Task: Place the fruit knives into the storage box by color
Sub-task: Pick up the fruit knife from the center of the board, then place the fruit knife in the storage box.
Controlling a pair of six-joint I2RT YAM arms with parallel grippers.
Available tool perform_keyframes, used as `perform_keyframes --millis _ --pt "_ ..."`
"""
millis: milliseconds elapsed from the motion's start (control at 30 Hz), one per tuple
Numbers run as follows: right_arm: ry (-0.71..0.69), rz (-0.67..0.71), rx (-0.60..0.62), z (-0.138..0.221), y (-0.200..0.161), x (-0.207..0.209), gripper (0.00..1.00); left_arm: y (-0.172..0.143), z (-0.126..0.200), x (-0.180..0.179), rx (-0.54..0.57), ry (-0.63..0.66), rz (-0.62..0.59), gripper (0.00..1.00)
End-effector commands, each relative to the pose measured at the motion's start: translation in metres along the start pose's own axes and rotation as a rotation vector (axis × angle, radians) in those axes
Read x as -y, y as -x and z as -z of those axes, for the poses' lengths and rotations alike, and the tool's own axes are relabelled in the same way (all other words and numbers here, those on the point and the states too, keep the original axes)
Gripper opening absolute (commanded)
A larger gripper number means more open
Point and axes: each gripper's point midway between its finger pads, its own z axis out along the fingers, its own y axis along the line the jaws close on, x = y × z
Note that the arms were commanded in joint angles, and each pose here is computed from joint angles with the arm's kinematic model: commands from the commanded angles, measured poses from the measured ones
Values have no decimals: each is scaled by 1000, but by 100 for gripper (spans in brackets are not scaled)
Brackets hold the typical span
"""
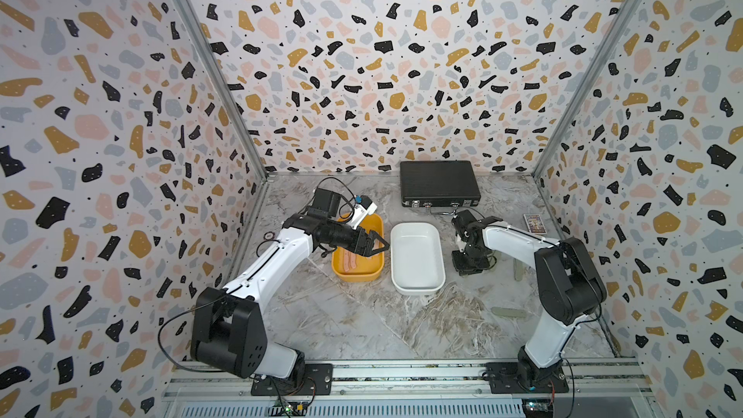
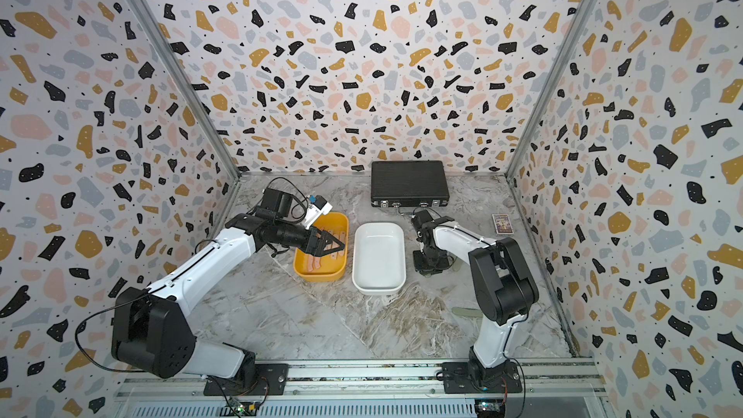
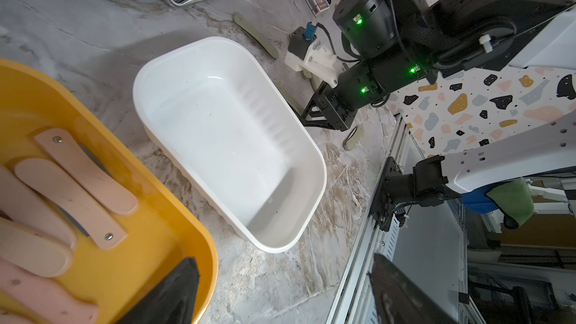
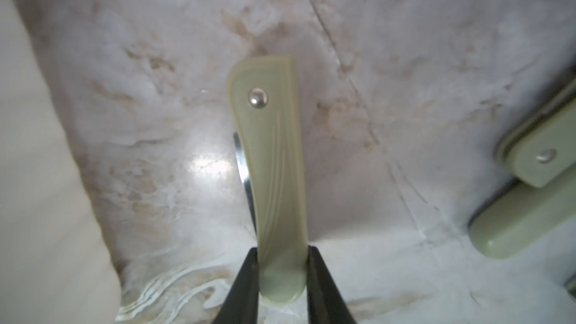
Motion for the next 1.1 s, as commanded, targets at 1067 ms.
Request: perform_keyframes --millis 1067 --pt "176 227 135 68 52 -147 23 24 54 -24 164 38 75 87"
